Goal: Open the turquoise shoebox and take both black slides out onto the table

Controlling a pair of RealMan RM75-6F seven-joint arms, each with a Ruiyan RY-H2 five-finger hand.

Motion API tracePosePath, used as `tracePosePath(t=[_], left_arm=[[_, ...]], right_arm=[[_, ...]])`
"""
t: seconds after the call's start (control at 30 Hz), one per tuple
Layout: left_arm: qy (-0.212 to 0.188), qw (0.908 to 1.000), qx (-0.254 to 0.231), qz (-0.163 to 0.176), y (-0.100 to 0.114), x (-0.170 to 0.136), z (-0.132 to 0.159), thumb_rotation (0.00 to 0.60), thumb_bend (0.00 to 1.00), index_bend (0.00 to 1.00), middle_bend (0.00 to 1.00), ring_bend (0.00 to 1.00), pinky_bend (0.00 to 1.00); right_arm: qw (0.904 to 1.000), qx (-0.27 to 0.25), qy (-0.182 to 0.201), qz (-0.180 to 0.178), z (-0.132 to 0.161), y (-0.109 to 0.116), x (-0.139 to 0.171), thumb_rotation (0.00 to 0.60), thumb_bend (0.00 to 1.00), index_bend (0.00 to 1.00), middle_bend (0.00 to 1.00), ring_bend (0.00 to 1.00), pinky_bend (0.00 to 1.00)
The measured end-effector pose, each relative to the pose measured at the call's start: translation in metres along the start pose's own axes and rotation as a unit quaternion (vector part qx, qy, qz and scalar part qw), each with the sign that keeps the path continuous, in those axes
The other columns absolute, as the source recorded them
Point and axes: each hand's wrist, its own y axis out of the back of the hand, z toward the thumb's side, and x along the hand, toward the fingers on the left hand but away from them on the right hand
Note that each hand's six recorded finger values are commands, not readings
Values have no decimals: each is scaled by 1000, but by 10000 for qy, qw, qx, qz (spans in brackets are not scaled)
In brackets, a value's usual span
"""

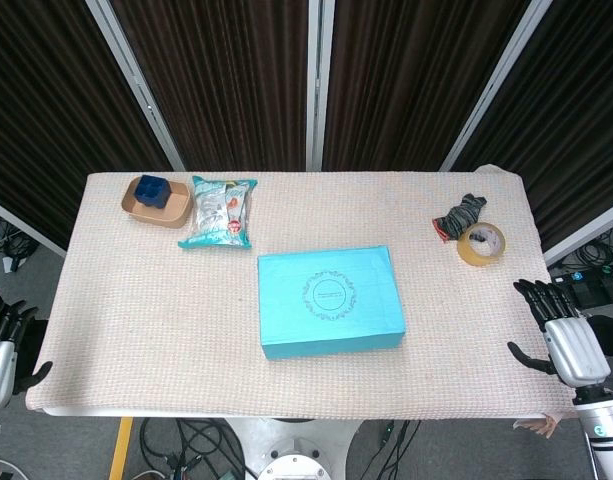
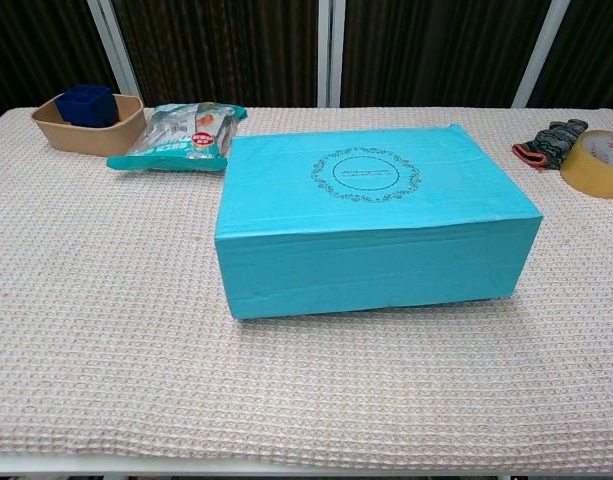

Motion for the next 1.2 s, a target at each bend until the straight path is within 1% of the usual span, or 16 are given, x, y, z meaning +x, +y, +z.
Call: tracePosePath(t=[0.3, 0.4, 0.5, 0.67, 0.77, 0.83, 0.93, 1.03, 1.2], left_arm=[[-5, 10000, -41, 0, -1, -1, 4, 600, 159, 184, 111, 13, 84], [-9, 10000, -50, 46, 1, -1, 4, 600, 159, 184, 110, 13, 84], [-17, 9999, -48, 110, 4, 0, 4, 600, 158, 184, 110, 13, 84], [52, 9999, -75, 144, 5, -3, 1, 600, 158, 184, 110, 13, 84], [89, 9998, -85, 122, 3, -4, -2, 600, 159, 184, 110, 13, 84], [127, 9998, -95, 93, 2, -5, -4, 600, 158, 184, 111, 13, 84], [159, 9998, -115, 74, 1, -6, -6, 600, 158, 184, 111, 13, 84], [183, 9997, -115, 66, 0, -7, -9, 600, 159, 184, 110, 13, 84], [215, 9997, -148, 31, -2, -6, -12, 600, 158, 184, 110, 13, 84]], right_arm=[[9999, 40, 75, 120, 0, -3, -5, 600, 171, 0, 67, 0, 0], [9995, 118, 218, 196, 5, -6, -17, 600, 171, 0, 67, 0, 0], [9982, 242, 464, 305, 15, -11, -35, 600, 172, 0, 71, 0, 0], [9921, 406, 1073, 508, 47, -27, -75, 600, 171, 0, 74, 0, 0], [9864, 547, 1390, 686, 71, -44, -98, 600, 112, 0, 68, 0, 0], [9820, 531, 1635, 790, 92, -58, -112, 600, 72, 0, 67, 0, 0], [9768, 432, 1916, 859, 119, -76, -124, 600, 36, 0, 67, 0, 0], [9726, 331, 2136, 859, 142, -91, -129, 600, 23, 0, 66, 0, 0], [9625, 250, 2548, 900, 182, -106, -136, 600, 23, 0, 67, 0, 0]])
